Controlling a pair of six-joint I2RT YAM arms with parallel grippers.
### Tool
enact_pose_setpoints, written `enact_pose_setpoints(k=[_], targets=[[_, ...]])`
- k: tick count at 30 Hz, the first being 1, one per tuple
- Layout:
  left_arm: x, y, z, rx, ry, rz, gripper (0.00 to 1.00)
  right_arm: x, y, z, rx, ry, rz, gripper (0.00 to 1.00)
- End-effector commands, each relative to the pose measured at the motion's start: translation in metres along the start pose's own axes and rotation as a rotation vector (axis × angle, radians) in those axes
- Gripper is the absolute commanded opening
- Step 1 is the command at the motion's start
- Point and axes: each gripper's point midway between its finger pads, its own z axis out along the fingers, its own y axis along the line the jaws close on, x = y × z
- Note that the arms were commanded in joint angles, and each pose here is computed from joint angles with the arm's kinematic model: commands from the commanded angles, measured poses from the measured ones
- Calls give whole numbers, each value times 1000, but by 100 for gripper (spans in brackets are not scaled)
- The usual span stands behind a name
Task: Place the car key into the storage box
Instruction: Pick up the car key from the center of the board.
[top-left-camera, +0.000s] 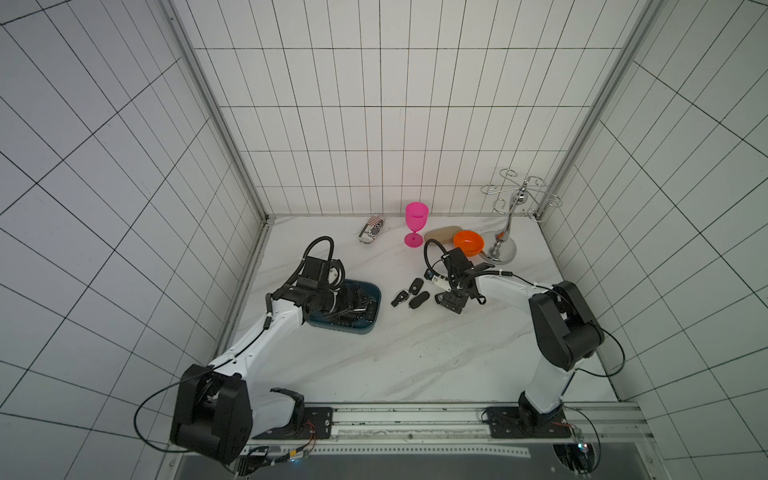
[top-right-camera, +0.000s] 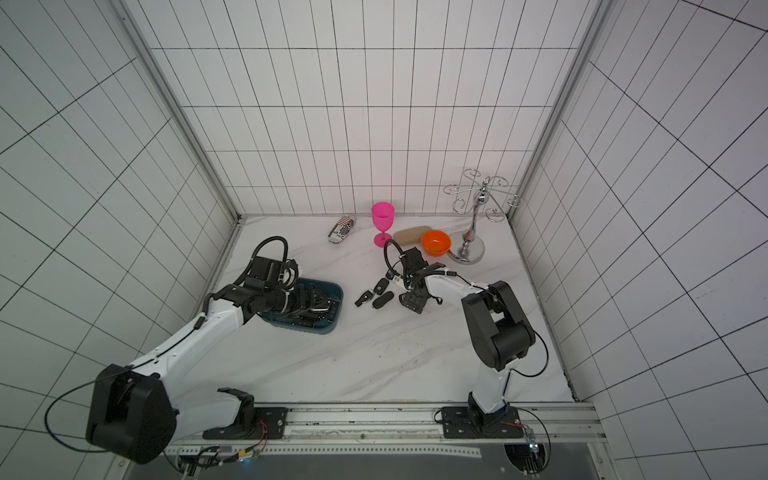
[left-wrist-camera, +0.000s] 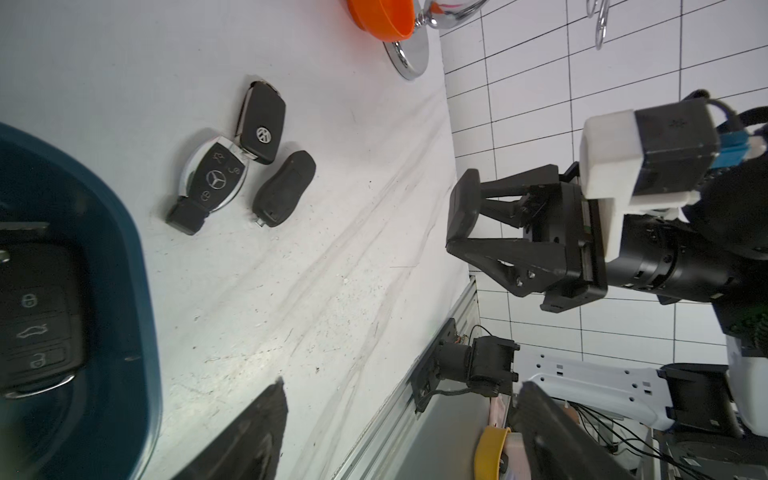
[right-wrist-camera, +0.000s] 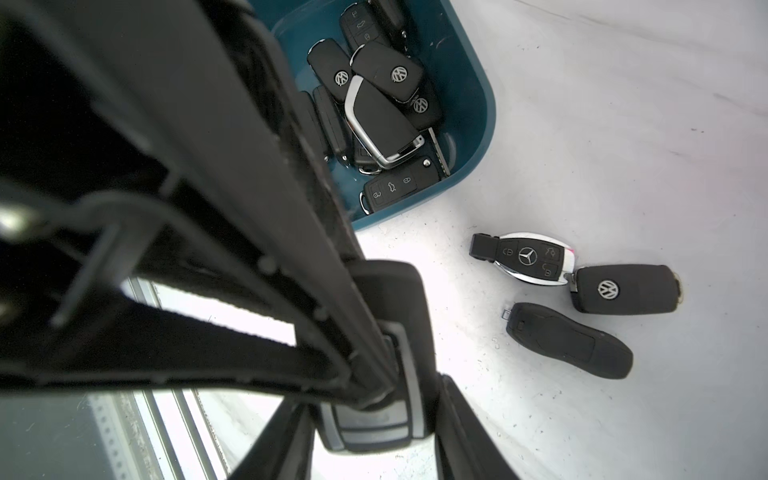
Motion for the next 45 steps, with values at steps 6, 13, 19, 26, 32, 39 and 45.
enact_pose_setpoints(k=[6,13,19,26,32,39,45], targets=[[-5,3,1,7,-15,-1,85,4,19,13,-220,43,-1,89],[-6,3,0,7,-20,-3,85,17,33,16,-358,102,61,67],[-6,4,0,5,-19,-6,85,33,60,7,-432,147,104,44],[-5,-1,1,35,-7,-8,85,41,72,-14,-397,193,135,10],[0,-51,-7,259,16,58,85,25,61,-52,-293,119,183,0],[9,-94,-9,391,32,103,85,-22,52,-115,-269,-160,310,0],[12,-121,-12,521,50,94,85,-70,58,-165,-337,-430,377,0]])
